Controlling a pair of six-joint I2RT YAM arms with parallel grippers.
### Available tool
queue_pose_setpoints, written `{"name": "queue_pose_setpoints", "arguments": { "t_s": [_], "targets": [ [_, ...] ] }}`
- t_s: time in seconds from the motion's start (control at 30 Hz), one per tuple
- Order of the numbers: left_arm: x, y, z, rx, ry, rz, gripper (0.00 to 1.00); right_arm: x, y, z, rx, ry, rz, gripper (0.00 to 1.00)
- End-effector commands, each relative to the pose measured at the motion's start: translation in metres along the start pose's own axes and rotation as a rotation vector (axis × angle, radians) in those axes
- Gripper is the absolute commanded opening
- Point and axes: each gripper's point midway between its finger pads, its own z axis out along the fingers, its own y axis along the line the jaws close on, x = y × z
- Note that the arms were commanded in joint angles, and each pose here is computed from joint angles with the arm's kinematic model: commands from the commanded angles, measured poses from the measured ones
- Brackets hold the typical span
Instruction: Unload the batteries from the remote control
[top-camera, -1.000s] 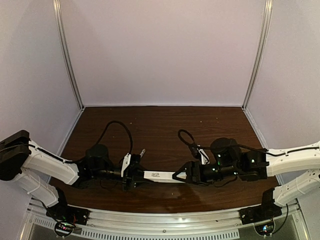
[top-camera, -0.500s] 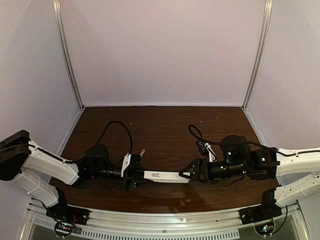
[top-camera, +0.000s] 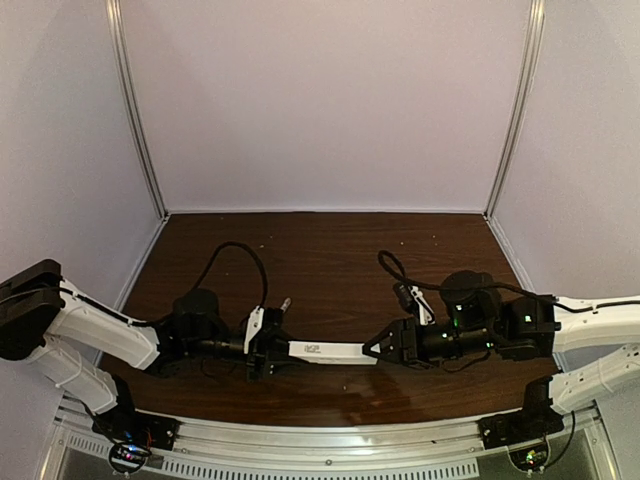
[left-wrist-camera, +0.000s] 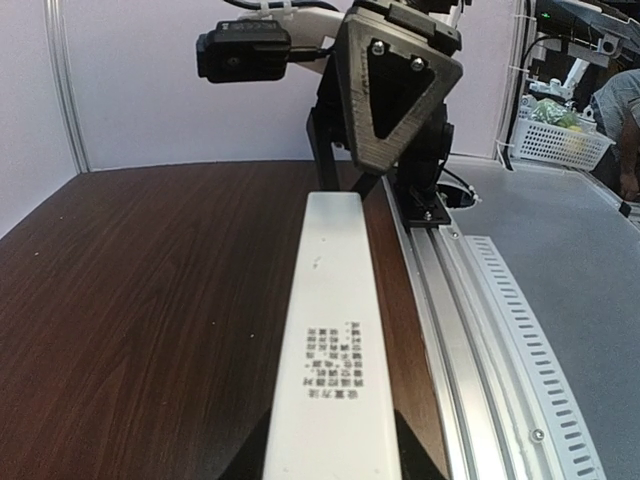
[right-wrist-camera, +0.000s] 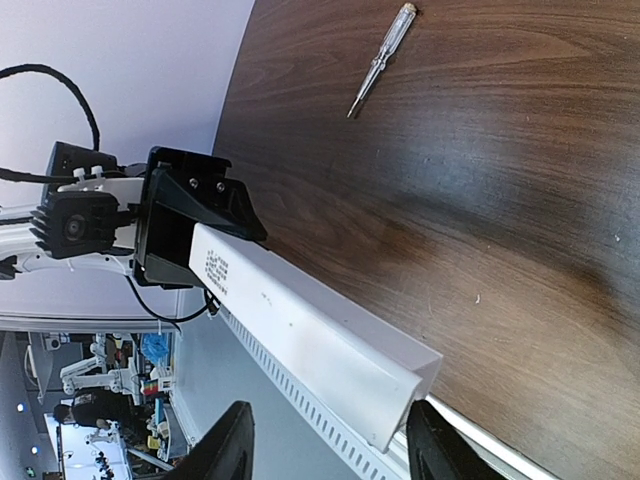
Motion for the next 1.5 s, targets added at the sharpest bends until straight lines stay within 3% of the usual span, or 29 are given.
{"name": "queue_pose_setpoints", "arguments": {
  "t_s": [0.0, 0.83, 1.47],
  "targets": [
    [-0.014, 0.006, 0.005, -0.012, -0.039, 0.044, 0.00, -0.001, -0.006, 0.001, 0.027, -0.004, 0.000, 0.52],
    [-0.007, 0.011, 0.009, -0.033, -0.014, 0.036, 0.00, -0.003, -0.001, 0.004, 0.025, 0.000, -0.013, 0.32],
    [-0.007, 0.011, 0.009, -0.030, -0.017, 0.038, 0.00, -0.004, -0.004, 0.005, 0.027, -0.011, -0.022, 0.06]
  ]
}}
